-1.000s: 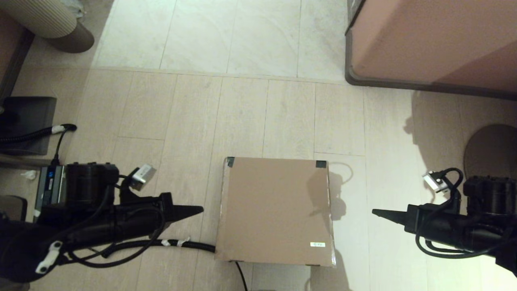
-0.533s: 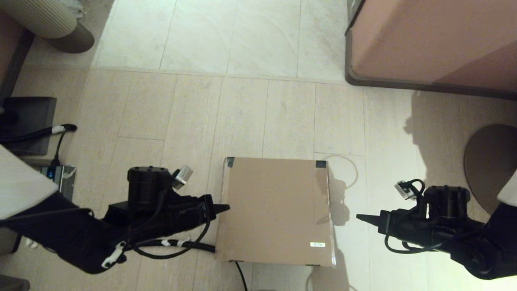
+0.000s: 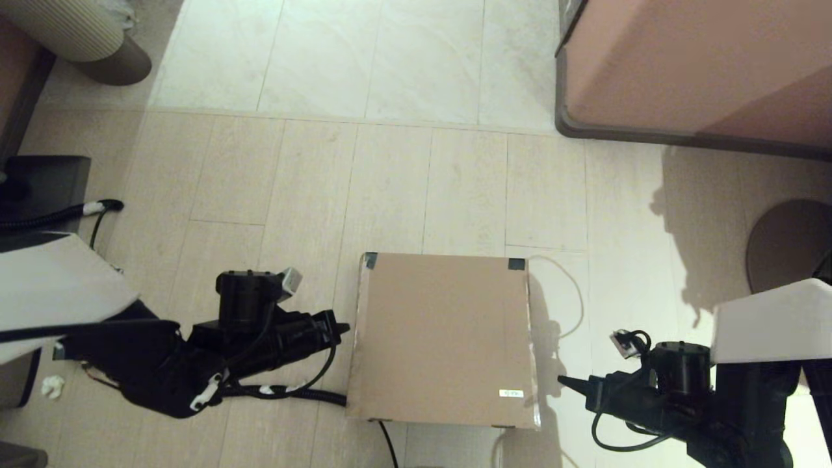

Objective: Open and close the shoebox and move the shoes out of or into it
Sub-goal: Open the shoe box

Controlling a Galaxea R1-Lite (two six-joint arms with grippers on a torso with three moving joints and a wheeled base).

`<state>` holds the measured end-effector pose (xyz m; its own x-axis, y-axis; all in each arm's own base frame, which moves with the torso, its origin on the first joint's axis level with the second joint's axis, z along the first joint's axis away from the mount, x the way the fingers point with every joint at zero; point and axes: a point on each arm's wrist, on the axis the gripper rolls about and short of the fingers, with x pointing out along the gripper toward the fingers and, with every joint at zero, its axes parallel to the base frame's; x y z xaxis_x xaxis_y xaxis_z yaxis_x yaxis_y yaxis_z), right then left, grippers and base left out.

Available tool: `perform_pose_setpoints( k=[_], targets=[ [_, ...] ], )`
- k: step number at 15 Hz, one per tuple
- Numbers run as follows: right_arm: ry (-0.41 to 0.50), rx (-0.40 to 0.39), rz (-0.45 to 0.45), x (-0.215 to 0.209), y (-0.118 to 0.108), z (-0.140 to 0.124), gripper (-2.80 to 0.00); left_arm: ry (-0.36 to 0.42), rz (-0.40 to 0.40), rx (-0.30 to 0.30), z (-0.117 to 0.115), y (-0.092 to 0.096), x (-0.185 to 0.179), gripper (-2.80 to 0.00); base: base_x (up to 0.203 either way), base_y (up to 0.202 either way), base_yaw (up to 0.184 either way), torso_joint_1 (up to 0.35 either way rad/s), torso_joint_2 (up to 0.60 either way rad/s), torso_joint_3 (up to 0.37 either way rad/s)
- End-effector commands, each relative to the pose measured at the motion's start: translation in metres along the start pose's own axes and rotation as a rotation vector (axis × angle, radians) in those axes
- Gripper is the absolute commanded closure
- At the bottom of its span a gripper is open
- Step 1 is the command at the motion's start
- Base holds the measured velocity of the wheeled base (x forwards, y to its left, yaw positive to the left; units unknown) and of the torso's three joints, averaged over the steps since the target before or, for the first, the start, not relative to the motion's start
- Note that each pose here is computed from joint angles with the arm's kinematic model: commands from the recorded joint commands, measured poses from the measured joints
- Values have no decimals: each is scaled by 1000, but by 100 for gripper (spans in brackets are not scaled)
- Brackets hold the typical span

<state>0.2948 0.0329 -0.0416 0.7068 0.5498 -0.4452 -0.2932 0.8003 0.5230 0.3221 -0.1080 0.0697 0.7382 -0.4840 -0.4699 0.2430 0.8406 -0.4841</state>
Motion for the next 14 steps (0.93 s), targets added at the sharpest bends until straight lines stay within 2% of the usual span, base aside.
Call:
perform_pose_setpoints(
  k=[1,4,6,11,14],
  targets=[
    [57,22,-34,8,-4,-21,0,7,4,-5,-3,3,4,0,0,0,0,0,0,0],
    [74,-22,-47,18,15,-28,0,21,13,-10,-11,11,18,0,0,0,0,0,0,0],
    [68,-32,-74,21,18,-30,0,29,24,-10,-15,15,25,0,0,0,0,0,0,0],
    [75,-51,-74,24,25,-33,0,37,45,-5,-21,17,38,0,0,0,0,0,0,0],
    [73,-56,-75,25,27,-34,0,-4,151,4,-23,20,48,0,0,0,0,0,0,0]
  ],
)
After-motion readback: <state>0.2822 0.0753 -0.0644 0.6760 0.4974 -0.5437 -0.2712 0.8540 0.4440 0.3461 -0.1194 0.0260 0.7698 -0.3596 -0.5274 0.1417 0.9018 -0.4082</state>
